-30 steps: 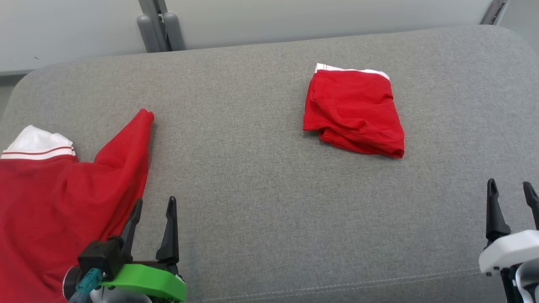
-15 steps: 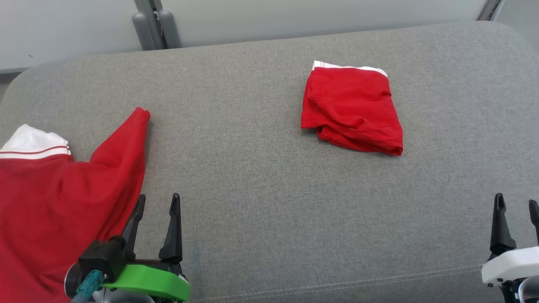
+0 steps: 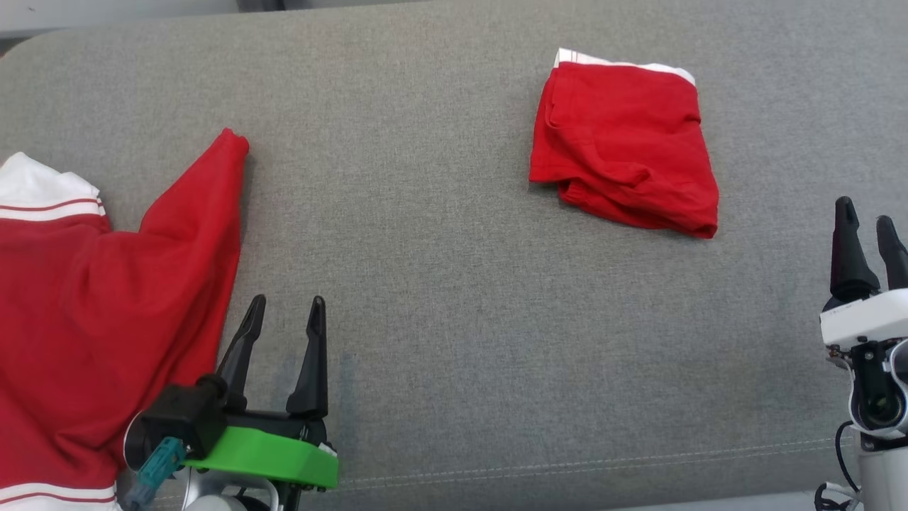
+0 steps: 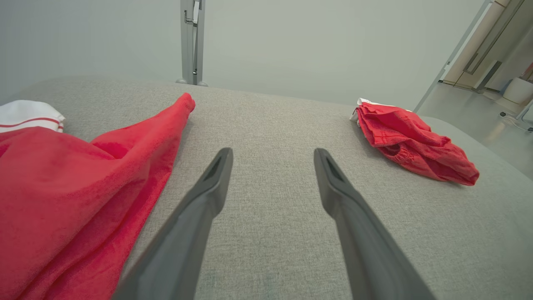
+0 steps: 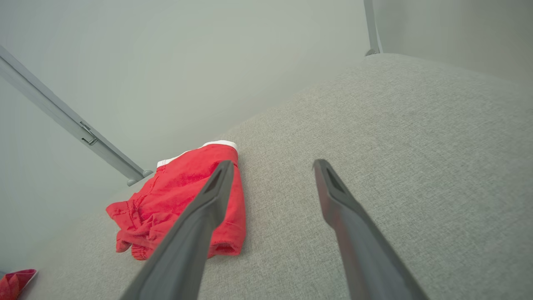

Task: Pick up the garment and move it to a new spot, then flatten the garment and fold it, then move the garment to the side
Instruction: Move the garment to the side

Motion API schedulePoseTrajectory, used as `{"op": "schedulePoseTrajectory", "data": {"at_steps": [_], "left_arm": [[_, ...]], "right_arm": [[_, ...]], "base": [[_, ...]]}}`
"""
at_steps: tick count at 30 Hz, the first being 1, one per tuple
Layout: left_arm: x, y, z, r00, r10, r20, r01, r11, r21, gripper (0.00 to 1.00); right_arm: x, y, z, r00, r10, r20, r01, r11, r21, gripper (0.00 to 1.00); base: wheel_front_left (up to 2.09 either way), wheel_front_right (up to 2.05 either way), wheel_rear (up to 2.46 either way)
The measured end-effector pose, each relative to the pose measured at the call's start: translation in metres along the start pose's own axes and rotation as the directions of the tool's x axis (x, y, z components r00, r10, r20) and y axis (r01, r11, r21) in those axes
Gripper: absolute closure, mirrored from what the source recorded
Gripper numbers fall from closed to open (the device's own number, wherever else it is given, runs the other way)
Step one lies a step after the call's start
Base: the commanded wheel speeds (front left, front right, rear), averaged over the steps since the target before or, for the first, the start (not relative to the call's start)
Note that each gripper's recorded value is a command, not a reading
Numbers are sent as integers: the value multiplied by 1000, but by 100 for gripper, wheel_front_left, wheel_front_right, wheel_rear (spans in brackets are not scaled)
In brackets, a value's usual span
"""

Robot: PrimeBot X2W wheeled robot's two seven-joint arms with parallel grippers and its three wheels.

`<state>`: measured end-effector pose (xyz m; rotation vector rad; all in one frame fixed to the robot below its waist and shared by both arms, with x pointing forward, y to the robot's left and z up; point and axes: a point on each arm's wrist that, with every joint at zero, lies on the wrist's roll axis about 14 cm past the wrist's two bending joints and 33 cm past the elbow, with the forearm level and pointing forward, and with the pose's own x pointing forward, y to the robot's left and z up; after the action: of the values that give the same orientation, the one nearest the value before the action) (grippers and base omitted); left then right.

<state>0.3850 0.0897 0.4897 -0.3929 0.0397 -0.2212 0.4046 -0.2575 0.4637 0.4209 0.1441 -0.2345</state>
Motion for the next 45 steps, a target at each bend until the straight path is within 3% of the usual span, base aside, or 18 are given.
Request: {"op": "schedulePoseTrajectory", "data": {"at_steps": [9,23,45], "left_arm": [[16,15,-10,999,40,-21,-40,999,-13,0],[17,48,-20,990,135,-50,-135,991,13,0],[19,48,-30,989,125,-81,-123,992,31,0]], "right_arm": [[53,19,-41,978,54,-201,-23,988,151,0],[87,41,-110,871,115,-478,-62,990,126,0],[118,69,-112,846,191,-497,-95,972,213,0]], "base": [[0,0,0],[0,0,0],[0,0,0]]}}
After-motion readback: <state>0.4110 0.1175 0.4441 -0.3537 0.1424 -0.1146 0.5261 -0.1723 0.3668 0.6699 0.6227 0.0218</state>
